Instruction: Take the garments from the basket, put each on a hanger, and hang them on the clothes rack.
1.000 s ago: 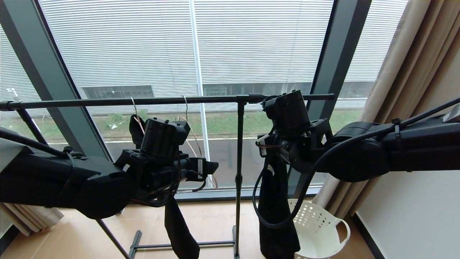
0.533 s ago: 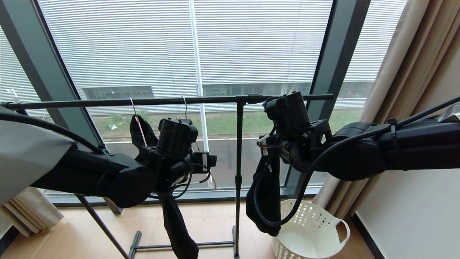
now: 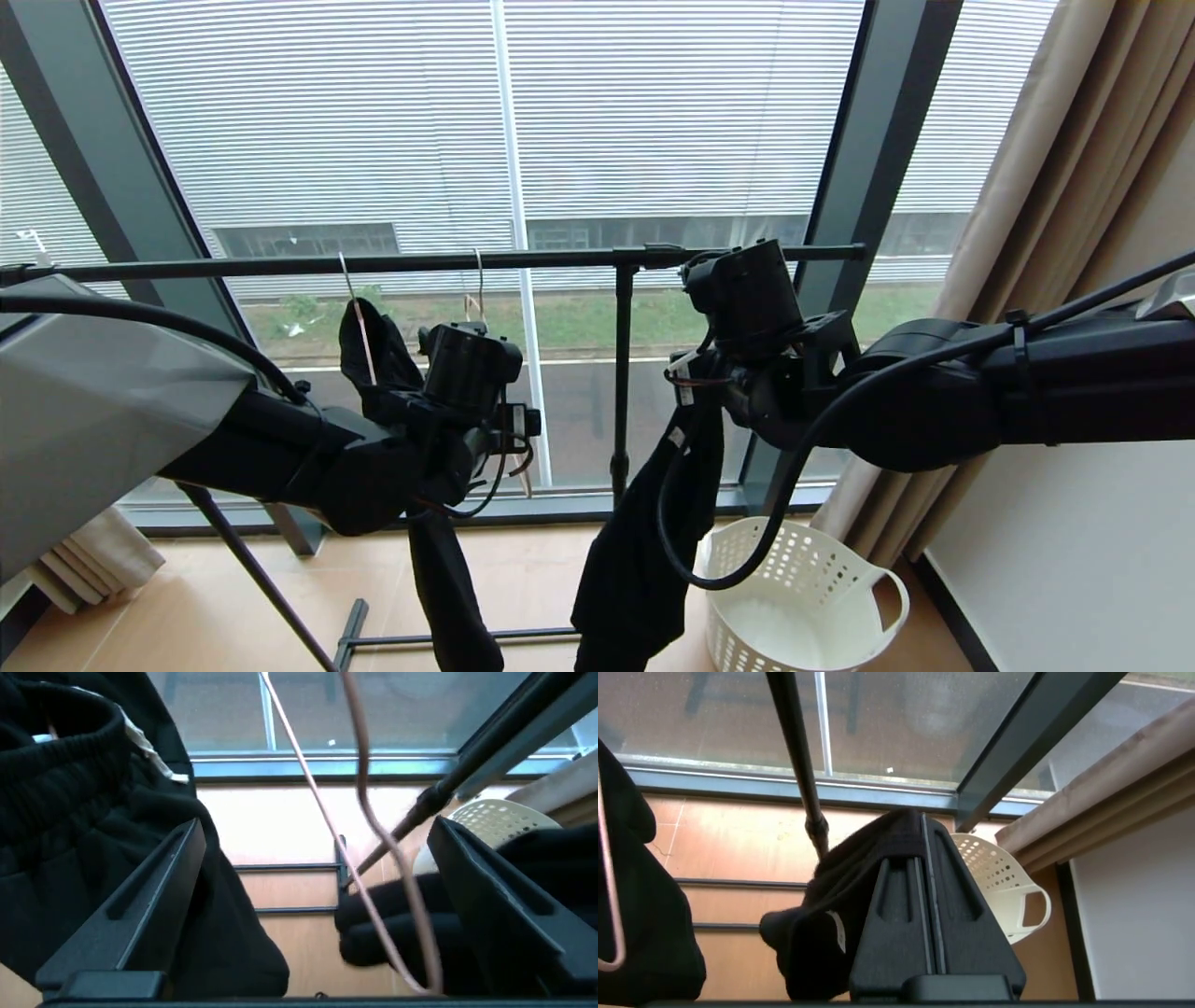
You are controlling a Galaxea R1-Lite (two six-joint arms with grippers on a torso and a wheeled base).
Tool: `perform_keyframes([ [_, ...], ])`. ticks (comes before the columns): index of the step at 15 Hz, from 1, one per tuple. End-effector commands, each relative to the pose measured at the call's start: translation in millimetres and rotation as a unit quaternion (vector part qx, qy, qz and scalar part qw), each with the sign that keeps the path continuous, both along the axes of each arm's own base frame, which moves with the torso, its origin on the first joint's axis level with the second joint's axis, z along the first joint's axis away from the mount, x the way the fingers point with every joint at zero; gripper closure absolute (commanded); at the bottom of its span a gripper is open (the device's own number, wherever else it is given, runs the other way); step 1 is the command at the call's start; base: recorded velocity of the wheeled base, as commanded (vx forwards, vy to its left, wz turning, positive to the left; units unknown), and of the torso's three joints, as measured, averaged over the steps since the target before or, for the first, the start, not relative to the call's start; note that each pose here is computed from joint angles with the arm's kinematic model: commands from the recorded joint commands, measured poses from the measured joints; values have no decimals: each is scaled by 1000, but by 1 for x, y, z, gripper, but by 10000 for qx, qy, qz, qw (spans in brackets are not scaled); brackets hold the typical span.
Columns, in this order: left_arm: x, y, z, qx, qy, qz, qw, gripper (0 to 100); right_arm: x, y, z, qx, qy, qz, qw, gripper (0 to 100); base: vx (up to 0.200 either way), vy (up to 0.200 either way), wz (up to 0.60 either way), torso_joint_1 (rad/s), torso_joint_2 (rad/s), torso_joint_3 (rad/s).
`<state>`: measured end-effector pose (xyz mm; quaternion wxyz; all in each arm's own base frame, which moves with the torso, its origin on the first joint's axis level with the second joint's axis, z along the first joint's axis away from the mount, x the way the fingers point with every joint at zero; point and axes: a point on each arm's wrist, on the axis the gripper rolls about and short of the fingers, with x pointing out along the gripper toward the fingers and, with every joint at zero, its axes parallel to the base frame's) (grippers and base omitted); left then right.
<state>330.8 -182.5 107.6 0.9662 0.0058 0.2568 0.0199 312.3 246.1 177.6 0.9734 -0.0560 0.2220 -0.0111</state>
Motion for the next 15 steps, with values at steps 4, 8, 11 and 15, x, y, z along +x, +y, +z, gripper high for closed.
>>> perform_keyframes([
  [4, 1, 2, 1, 42, -45, 100, 9999, 0, 0, 0, -1, -10, 11, 1, 10000, 100, 0, 0, 0, 0, 0, 0],
  [8, 11, 3, 4, 12, -129, 167, 9998, 0, 0, 0, -1, -10, 11, 1, 10000, 100, 0, 0, 0, 0, 0, 0],
  [11, 19, 5, 1, 22, -139, 226, 9996, 0, 1, 1, -2, -15, 17, 1, 10000, 100, 0, 0, 0, 0, 0, 0],
  [15, 23, 0, -4, 76, -105, 156, 9998, 0, 1, 1, -2, -20, 23, 1, 10000, 100, 0, 0, 0, 0, 0, 0],
])
